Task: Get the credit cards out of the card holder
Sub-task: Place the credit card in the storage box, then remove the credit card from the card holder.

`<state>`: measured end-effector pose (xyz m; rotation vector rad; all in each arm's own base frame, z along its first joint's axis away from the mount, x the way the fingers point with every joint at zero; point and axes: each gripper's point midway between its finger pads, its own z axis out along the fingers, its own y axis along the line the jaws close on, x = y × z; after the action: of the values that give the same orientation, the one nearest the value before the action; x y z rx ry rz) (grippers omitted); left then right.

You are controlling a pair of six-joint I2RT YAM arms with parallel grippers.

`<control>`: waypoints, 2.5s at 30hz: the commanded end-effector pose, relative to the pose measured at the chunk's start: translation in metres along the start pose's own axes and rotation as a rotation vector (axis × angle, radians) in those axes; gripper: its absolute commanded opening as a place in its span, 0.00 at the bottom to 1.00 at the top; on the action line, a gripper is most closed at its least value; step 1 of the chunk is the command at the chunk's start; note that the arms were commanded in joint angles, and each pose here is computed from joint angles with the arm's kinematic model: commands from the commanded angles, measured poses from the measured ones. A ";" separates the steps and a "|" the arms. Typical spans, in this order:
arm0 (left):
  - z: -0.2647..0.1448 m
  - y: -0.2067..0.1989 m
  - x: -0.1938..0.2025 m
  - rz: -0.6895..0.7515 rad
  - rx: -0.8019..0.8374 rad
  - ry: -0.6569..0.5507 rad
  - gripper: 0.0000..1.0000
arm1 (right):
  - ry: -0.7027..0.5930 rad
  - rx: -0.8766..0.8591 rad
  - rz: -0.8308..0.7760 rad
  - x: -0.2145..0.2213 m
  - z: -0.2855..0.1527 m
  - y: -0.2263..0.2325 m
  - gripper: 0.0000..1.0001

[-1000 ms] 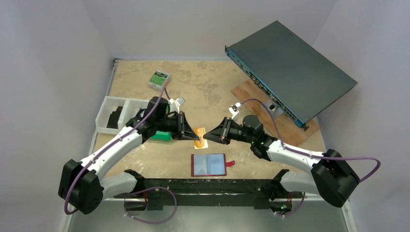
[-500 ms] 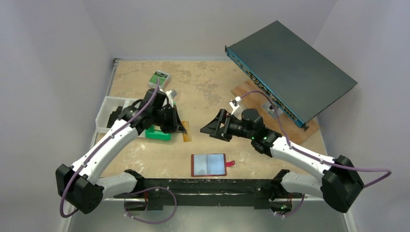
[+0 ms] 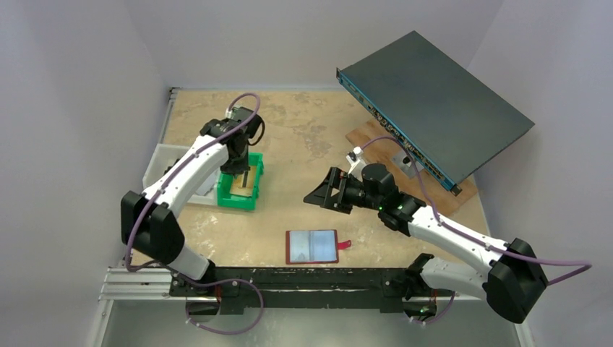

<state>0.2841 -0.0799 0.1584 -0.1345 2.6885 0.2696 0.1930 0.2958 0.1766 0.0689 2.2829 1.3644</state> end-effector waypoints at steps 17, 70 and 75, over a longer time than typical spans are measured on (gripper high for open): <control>0.076 -0.014 -0.048 0.084 -0.139 0.097 0.00 | -0.026 -0.014 -0.040 -0.005 -0.008 0.007 0.92; -0.018 -0.070 0.112 -0.046 0.595 0.156 0.20 | 0.146 0.717 -0.386 0.107 0.065 -0.073 0.70; -0.014 -0.072 0.118 -0.046 0.596 0.168 0.19 | 0.168 0.749 -0.403 0.113 0.069 -0.081 0.65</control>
<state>0.1768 -0.1501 0.1024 -0.0265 2.8466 -0.5162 0.1325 0.3421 0.0374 -0.2546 2.6622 0.3395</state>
